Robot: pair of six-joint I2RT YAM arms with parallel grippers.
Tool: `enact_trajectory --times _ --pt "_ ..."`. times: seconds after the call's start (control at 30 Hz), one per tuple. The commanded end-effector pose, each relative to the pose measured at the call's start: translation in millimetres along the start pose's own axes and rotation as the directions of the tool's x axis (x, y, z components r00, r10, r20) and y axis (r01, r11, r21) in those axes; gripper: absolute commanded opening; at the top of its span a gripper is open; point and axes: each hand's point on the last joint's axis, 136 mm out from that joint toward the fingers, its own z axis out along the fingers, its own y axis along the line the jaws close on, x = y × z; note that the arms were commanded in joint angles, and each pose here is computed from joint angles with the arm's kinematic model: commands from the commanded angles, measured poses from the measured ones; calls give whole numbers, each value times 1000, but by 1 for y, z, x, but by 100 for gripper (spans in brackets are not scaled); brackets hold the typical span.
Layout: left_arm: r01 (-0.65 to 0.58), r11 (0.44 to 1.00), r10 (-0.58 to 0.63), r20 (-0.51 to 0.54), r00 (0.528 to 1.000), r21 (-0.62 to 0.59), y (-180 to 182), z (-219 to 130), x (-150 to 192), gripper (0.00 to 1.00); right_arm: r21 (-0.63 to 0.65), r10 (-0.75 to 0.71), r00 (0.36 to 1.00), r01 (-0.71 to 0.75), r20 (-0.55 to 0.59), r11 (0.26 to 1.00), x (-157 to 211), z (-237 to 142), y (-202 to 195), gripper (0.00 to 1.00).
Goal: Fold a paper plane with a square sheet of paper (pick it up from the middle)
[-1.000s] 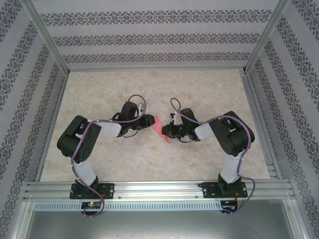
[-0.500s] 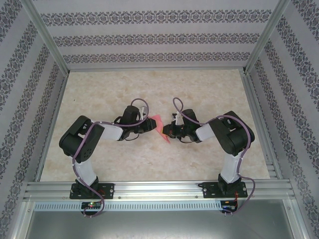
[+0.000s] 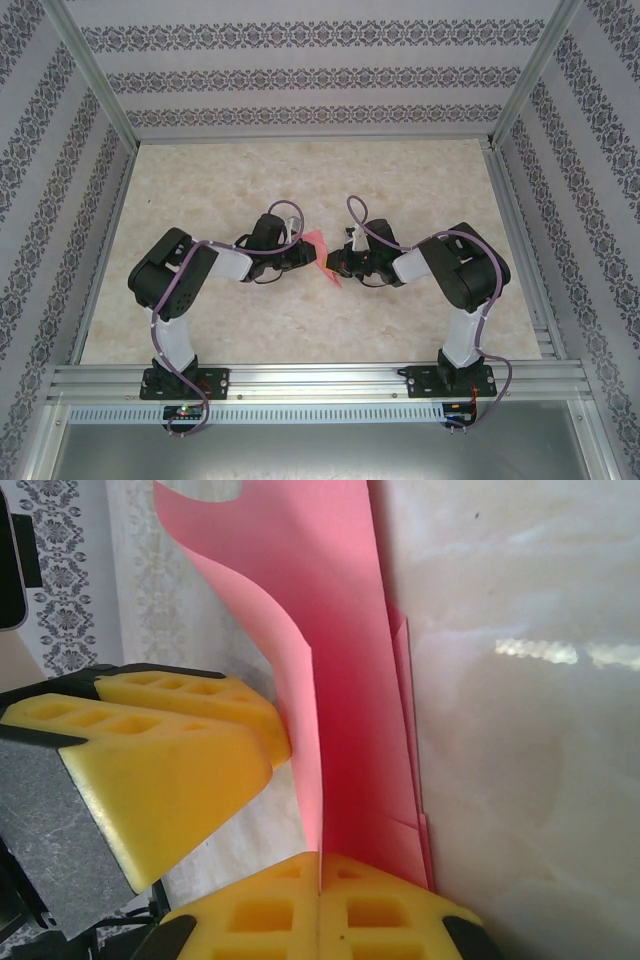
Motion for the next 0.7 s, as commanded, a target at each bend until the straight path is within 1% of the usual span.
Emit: enact_trajectory --times 0.0,0.17,0.37,0.5,0.67 --pt "-13 1000 13 -11 1000 -6 -3 6 0 19 101 63 998 -61 -12 993 9 3 -37 0" --pt "2 998 -4 -29 1000 -62 6 8 3 17 106 59 998 -57 -15 993 9 2 -36 0" --pt "38 985 -50 -69 996 -169 24 10 10 16 105 51 998 -49 -19 993 7 0 -29 4" --pt "57 972 -78 -85 993 -229 34 9 13 15 92 41 999 -38 -25 995 5 -3 -20 8" --pt "68 964 -96 -95 991 -258 40 10 15 15 79 28 998 -24 -50 997 7 -8 -8 15"
